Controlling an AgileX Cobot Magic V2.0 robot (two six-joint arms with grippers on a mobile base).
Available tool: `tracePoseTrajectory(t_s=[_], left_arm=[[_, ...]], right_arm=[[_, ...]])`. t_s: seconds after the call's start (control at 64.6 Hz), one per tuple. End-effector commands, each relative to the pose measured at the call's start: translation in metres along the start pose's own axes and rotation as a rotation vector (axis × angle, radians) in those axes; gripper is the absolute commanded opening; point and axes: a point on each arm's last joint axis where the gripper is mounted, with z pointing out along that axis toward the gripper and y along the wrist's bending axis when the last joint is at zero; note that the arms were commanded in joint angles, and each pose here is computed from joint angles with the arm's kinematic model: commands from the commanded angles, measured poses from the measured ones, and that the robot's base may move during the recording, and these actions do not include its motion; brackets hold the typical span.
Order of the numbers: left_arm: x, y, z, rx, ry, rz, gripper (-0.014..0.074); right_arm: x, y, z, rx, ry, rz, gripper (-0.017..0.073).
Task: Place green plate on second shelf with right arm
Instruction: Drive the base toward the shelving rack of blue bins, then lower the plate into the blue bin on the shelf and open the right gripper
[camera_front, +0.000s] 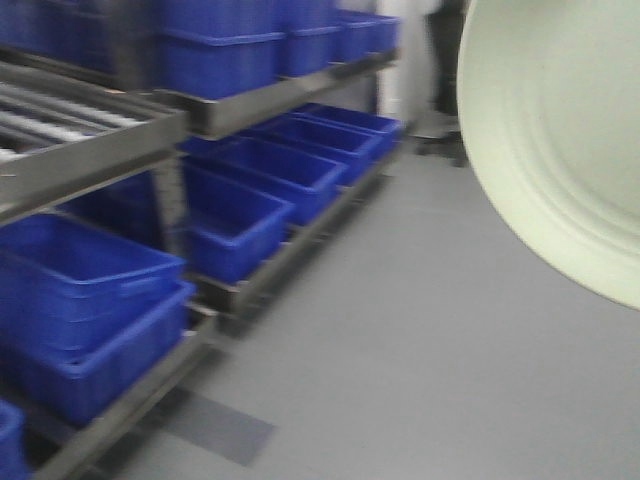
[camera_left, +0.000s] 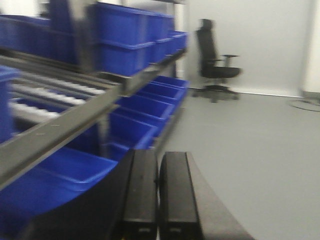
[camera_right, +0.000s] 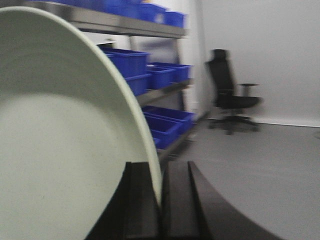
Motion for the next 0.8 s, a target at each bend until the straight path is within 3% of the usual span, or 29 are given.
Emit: tracePoseTrajectory(t_s=[0.0, 0.727, 0.743, 0.789], left_arm=[[0.004, 0.000, 0.000, 0.000, -0.066, -0.005, 0.0130], [0.004, 0.000, 0.000, 0.000, -0.066, -0.005, 0.0130], [0.004, 0.000, 0.000, 0.000, -0.066, -0.005, 0.0130], [0.004, 0.000, 0.000, 0.000, -0.066, -0.005, 0.0130]], right_arm=[[-0.024, 0.003, -0.002, -0.013, -0.172, 0.003, 0.0056], [-0.024, 0.003, -0.002, -0.013, -0.172, 0.003, 0.0056], [-0.066, 0.006, -0.012, -0.041, -0.503, 0.026, 0.0056], [-0.084, 0.009, -0.009, -0.038, -0.423, 0.030, 0.0056]])
